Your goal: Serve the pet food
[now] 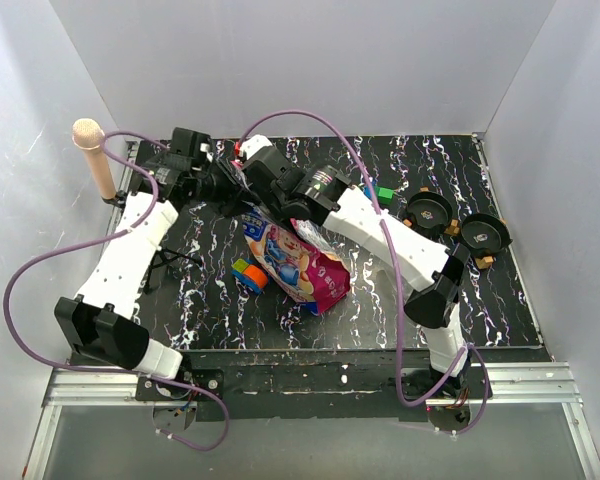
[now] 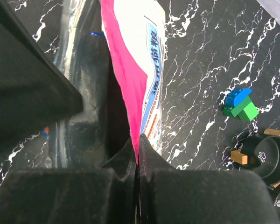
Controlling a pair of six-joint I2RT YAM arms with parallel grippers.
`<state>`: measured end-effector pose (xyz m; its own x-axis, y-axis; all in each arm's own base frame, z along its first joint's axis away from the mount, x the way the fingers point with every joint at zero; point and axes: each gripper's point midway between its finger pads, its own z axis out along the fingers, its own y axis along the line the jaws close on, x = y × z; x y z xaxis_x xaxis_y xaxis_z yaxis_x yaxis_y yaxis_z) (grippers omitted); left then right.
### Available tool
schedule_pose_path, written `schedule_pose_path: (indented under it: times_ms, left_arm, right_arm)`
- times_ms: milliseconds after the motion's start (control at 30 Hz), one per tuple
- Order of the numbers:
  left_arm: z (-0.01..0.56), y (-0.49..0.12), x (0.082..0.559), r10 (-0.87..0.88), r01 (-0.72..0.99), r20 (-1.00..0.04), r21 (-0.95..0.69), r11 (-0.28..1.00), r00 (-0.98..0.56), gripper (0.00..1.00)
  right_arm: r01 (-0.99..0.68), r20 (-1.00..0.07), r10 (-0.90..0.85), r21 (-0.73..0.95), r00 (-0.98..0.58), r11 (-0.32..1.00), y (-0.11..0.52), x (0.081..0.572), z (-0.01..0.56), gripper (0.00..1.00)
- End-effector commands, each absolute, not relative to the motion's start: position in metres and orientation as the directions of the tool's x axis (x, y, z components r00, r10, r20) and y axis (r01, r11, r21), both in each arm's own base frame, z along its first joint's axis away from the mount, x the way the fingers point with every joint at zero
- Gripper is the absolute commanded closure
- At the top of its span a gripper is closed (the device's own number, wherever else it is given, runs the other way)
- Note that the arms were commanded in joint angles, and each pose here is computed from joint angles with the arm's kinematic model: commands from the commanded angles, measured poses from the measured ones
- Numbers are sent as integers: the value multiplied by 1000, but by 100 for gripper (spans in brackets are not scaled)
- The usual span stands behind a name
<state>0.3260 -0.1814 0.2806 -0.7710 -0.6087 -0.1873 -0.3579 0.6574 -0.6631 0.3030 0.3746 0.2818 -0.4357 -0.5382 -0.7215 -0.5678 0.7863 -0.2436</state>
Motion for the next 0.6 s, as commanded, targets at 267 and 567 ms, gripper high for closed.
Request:
schedule_pose_path:
  times_ms: [267,567]
  left_arm:
    - [268,-241,279,-571,-365,-55,-719,592,-819,78]
    - [325,-211,294,-508,-205,-334,-640,741,-794,100]
  right_arm:
    - [-552,-827,-423,-170,-371,816,359,292,351,99]
    - [-383,-850,-378,-232,-366,894,289,327,384,99]
